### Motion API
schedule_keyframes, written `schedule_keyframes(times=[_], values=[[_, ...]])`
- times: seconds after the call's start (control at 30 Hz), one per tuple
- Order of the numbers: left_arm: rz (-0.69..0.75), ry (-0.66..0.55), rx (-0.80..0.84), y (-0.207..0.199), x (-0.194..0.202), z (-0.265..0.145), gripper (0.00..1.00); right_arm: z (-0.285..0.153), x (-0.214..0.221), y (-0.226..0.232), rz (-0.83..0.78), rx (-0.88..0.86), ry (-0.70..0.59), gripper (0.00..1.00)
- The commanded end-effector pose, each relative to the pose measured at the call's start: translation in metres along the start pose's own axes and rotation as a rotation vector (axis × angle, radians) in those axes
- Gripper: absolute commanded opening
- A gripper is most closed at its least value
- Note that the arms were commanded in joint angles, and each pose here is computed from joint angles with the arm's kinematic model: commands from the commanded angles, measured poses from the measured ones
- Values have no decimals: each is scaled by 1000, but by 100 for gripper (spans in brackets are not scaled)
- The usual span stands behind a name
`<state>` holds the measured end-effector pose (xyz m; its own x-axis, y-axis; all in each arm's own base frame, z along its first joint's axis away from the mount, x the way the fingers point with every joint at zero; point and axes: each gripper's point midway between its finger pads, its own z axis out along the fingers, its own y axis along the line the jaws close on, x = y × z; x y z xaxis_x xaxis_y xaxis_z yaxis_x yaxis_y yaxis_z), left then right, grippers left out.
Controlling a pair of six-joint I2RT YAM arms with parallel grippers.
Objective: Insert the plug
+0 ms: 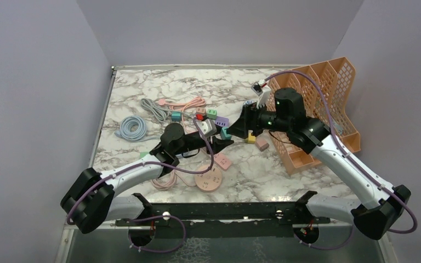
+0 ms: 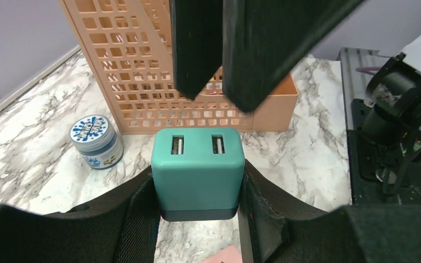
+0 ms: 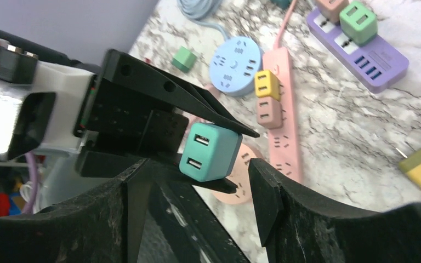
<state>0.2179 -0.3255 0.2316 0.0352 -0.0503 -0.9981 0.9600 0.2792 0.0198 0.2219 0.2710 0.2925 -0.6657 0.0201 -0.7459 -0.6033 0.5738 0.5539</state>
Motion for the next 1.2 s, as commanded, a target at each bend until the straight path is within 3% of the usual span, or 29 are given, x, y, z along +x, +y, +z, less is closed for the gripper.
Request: schedule_keyframes(times=[0.0, 0.23, 0.37, 0.57, 0.6, 0.67, 0.73, 0.87, 1.07, 1.17], values=[[59, 16, 1, 12, -4, 14, 0, 10, 16, -24, -106, 73, 97, 64], [34, 30, 71, 8, -1, 30, 0, 23, 17, -45, -101, 164, 108, 62], [36, 37, 50, 11, 2, 29, 0, 28, 20, -59, -70, 228, 116, 46], [32, 56, 22, 16, 11, 29, 1, 36, 39, -70, -52, 238, 178, 31], [30, 60, 13, 18, 13, 29, 8, 37, 40, -71, -49, 239, 184, 26], [19, 63, -20, 22, 14, 28, 38, 38, 39, -74, -41, 259, 176, 14], [-1, 62, -68, 27, 13, 23, 63, 34, 30, -80, -40, 309, 130, 12], [-77, 35, -195, 35, 6, 4, 85, 28, 19, -84, -90, 326, 33, 11], [-234, -13, -452, 51, -7, -42, 91, 38, 39, -97, -186, 300, 66, 11], [-287, 28, -570, 55, -10, -69, 91, 47, 50, -93, -235, 217, 87, 10]])
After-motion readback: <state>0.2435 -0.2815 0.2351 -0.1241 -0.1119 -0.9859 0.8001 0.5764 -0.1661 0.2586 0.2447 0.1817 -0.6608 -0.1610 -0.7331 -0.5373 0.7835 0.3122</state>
